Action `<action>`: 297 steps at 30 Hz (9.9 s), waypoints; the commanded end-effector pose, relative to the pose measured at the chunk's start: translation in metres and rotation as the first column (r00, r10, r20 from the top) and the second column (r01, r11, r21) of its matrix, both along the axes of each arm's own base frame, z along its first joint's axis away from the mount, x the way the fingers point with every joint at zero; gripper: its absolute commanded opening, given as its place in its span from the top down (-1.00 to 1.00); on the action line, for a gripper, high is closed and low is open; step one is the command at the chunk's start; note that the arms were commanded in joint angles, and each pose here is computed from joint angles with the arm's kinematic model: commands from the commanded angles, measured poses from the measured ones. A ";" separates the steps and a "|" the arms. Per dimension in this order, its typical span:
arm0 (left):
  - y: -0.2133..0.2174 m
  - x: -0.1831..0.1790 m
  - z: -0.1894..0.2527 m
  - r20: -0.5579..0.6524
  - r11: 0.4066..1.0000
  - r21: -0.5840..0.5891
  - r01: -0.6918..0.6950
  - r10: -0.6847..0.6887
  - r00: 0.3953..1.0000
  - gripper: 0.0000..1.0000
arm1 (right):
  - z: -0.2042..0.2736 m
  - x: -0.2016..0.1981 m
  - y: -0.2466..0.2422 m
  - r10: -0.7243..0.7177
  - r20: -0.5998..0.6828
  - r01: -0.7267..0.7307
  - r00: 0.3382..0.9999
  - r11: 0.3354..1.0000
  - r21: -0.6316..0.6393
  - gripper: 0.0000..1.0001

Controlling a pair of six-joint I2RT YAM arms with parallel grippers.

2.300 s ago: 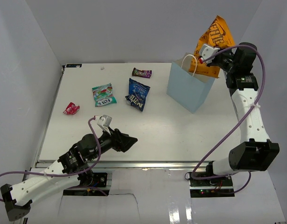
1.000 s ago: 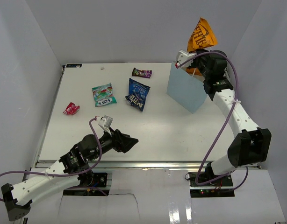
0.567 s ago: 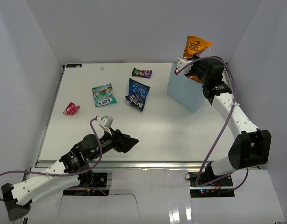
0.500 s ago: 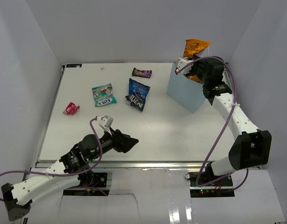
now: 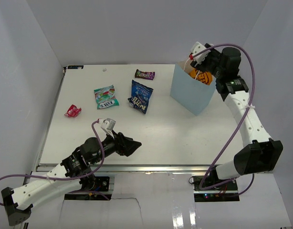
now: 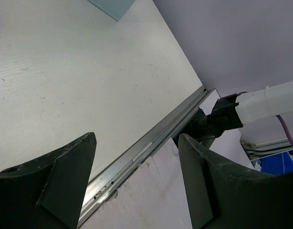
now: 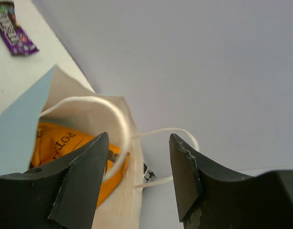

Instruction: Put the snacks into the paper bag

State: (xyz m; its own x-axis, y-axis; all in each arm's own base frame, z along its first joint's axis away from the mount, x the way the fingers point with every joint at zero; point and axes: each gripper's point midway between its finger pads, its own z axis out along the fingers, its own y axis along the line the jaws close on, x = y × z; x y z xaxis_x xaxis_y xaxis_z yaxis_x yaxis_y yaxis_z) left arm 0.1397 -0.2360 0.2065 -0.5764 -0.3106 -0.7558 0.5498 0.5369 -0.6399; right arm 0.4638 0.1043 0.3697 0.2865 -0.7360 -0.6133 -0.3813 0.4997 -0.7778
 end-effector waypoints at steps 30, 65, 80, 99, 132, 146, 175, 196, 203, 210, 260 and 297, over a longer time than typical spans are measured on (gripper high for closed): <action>0.036 0.297 -0.011 -0.245 0.905 0.384 -0.184 0.292 0.925 -0.96 | -0.156 -0.206 0.115 0.532 -0.732 -0.155 0.427 0.840 0.520 -0.85; -0.002 0.230 -0.052 -0.151 0.962 0.254 0.100 -0.063 0.987 0.99 | -0.164 -0.180 0.123 0.476 -0.786 0.045 0.395 0.844 0.534 -0.83; -0.020 0.089 0.004 -0.006 0.981 -0.008 0.191 -0.191 0.981 1.00 | -0.142 -0.201 0.189 0.662 -0.700 0.228 0.269 0.662 0.714 -0.84; -0.028 0.062 0.023 0.027 0.977 -0.070 0.201 -0.199 0.980 0.60 | -0.102 -0.257 0.203 0.827 -0.560 -0.028 0.060 0.562 0.827 0.56; 0.059 0.040 0.031 0.054 0.980 -0.060 -0.191 0.194 0.980 -0.50 | 0.247 -0.080 -0.032 0.236 0.150 -0.276 0.960 0.702 0.656 0.85; 0.061 0.040 0.028 0.050 0.978 -0.051 -0.200 0.202 0.978 -0.50 | 0.151 0.004 -0.064 0.093 0.001 -0.073 0.996 0.780 0.622 0.85; 0.045 0.071 0.009 0.002 0.977 0.029 -0.213 0.213 0.977 -0.66 | -0.152 -0.001 0.000 0.108 -0.701 0.153 0.705 0.942 0.298 0.83; 0.085 0.181 -0.005 -0.147 0.787 0.323 -0.526 0.591 0.793 -0.96 | 0.080 -0.004 -0.035 0.068 -0.333 0.114 0.940 0.861 0.496 -0.84; 0.155 0.232 -0.044 -0.365 0.726 0.372 -0.578 0.687 0.628 -0.96 | 0.063 -0.098 0.021 0.449 -0.305 -0.257 0.840 0.824 0.504 -0.88; 0.203 0.294 -0.085 -0.359 0.656 0.505 -0.561 0.750 0.555 -0.95 | -0.002 -0.152 0.080 0.562 -0.403 -0.372 0.722 0.807 0.459 -0.88; 0.034 0.118 -0.024 -0.233 0.999 -0.045 0.001 -0.011 0.972 1.00 | -0.169 -0.204 0.242 0.597 -0.769 0.185 0.228 0.749 0.636 -0.87; 0.054 0.081 0.068 0.045 0.996 -0.009 -0.091 0.091 0.995 -0.58 | -0.036 -0.226 0.217 0.799 -0.484 -0.474 0.357 0.602 0.643 0.85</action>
State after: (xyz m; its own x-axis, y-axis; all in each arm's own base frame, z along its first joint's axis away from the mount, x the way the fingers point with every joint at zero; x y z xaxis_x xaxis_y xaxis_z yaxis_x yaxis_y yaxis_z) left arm 0.2155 -0.1997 0.2483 -0.6395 -0.3596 -0.6795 0.4977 0.4800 -0.7224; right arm 0.2249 0.3415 0.2535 -0.3250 -0.3188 -0.8904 -0.9411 0.0159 0.3378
